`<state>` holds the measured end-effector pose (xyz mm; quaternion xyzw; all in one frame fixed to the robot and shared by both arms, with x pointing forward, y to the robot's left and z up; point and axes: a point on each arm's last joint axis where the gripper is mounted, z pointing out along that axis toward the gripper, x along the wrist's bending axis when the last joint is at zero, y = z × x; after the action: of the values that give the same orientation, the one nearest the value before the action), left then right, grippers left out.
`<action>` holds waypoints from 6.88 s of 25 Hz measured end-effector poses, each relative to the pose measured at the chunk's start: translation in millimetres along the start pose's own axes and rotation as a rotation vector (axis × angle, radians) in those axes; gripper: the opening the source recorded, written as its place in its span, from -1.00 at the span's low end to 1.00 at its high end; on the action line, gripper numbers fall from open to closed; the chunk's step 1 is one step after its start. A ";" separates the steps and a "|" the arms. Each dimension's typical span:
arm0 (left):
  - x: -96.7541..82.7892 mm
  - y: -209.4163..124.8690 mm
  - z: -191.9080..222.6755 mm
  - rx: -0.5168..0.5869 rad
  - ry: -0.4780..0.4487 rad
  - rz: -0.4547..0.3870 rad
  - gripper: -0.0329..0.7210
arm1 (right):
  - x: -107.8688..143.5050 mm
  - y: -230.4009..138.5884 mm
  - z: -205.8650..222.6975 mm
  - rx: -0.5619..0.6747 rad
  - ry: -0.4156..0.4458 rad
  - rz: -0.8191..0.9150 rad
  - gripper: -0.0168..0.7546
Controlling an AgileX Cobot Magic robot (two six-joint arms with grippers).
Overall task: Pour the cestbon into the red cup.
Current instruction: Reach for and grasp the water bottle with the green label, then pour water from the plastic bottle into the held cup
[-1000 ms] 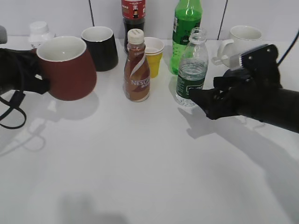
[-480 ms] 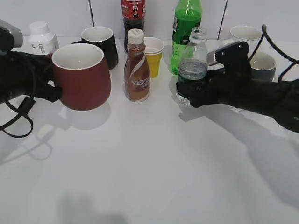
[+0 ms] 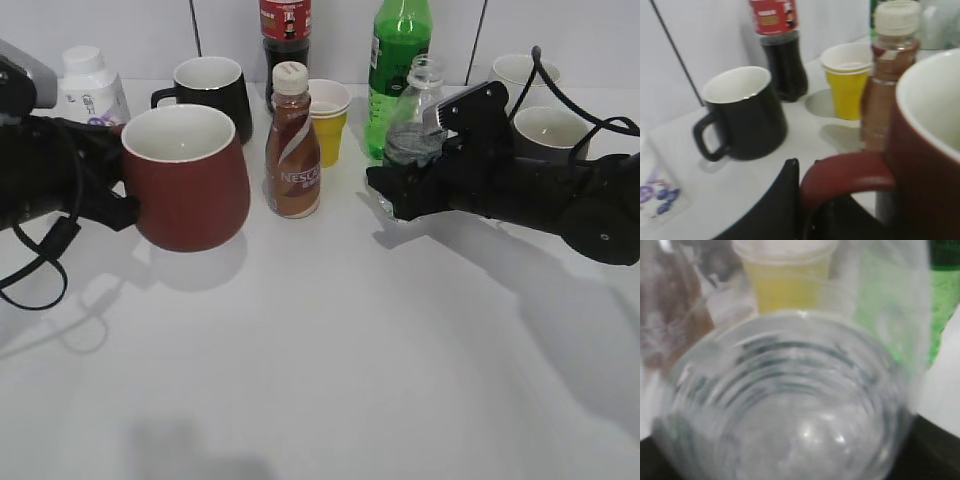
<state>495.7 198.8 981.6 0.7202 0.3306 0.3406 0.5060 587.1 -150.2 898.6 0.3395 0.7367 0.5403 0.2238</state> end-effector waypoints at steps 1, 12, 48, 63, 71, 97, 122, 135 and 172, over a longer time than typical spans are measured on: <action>-1.2 -0.1 0.0 0.002 -0.014 -0.005 -0.80 | -0.1 0.1 0.1 -0.001 -0.001 0.000 0.33; -17.6 -10.5 8.4 0.043 -0.113 0.019 -0.80 | 2.4 25.5 -20.4 0.076 -0.030 -0.062 0.28; -65.8 4.5 44.0 -0.052 -0.357 0.154 -0.80 | 67.1 79.8 -46.0 -0.114 0.107 -1.176 0.28; -77.1 6.4 44.8 -0.039 -0.394 0.188 -0.80 | 65.2 82.2 -45.3 -0.123 0.074 -1.382 0.28; -77.6 6.3 44.6 -0.039 -0.400 0.196 -0.80 | 62.6 85.9 -44.4 -0.122 0.035 -1.442 0.28; -78.4 0.6 46.0 -0.005 -0.409 0.214 -0.80 | 61.5 86.8 -44.3 -0.125 0.008 -1.655 0.28; -80.8 -5.1 48.1 0.011 -0.434 0.236 -0.80 | 62.5 93.9 -44.7 -0.186 -0.049 -1.761 0.28; -81.2 -5.5 47.9 0.013 -0.439 0.243 -0.80 | 58.7 96.8 -44.8 -0.171 -0.108 -1.766 0.28; -78.3 0.4 49.2 -0.034 -0.399 0.168 -0.80 | 56.8 77.9 -48.1 -0.058 -0.028 -1.403 0.28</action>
<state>493.3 109.6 957.1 0.7896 0.1569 0.2381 0.5433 535.7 -124.7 989.8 -0.2152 0.7644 0.2834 0.5377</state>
